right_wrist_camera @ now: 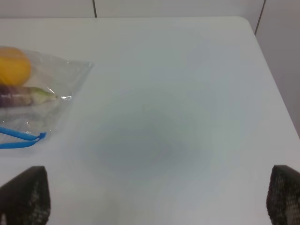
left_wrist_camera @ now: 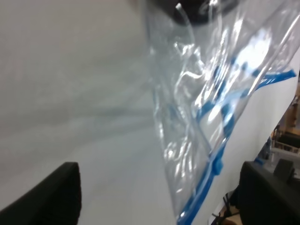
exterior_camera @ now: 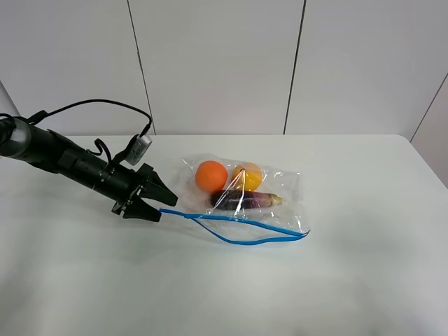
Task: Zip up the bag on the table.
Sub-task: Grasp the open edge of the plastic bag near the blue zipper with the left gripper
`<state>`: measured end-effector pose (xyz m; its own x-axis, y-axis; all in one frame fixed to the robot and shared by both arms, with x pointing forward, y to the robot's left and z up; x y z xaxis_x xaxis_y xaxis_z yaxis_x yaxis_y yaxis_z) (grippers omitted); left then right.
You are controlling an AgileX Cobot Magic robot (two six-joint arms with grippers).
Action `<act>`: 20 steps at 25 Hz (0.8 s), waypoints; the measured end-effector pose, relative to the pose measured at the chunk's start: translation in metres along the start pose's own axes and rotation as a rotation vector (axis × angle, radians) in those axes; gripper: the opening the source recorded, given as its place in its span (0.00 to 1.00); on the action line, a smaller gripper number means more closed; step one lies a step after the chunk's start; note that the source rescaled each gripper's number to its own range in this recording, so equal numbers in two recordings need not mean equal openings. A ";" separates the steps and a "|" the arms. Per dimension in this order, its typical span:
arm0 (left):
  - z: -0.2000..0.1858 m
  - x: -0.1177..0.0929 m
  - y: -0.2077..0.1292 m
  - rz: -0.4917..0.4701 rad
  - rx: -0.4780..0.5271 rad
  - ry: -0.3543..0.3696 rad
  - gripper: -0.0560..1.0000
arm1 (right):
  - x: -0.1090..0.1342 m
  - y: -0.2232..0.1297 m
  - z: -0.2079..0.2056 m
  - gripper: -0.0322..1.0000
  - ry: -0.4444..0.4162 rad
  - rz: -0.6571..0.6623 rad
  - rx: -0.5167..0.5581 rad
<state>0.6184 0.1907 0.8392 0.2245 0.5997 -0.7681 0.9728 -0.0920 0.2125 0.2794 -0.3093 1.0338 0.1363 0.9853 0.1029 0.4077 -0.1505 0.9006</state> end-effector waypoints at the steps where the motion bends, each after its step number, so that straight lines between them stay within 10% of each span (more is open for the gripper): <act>1: 0.000 0.000 -0.001 -0.001 0.004 0.001 0.80 | 0.000 0.000 0.000 1.00 0.000 0.000 0.000; 20: 0.011 -0.010 -0.004 0.015 0.037 -0.016 0.52 | 0.000 0.000 0.000 1.00 0.000 0.000 0.000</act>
<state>0.6127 0.1768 0.8394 0.2401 0.5856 -0.7743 0.9706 -0.1306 0.2022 0.2794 -0.3093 1.0338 0.1363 0.9853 0.1029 0.4077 -0.1505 0.9006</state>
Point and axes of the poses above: a point on each arm's last joint axis where the gripper is mounted, z pointing out along that axis toward the gripper, x along the wrist's bending axis when the last joint is at zero, y = z × x, the point moved 5 cm from there along z, pointing out along that axis toward the gripper, and after that the axes turned 9 degrees about z, right-handed, at the moved point
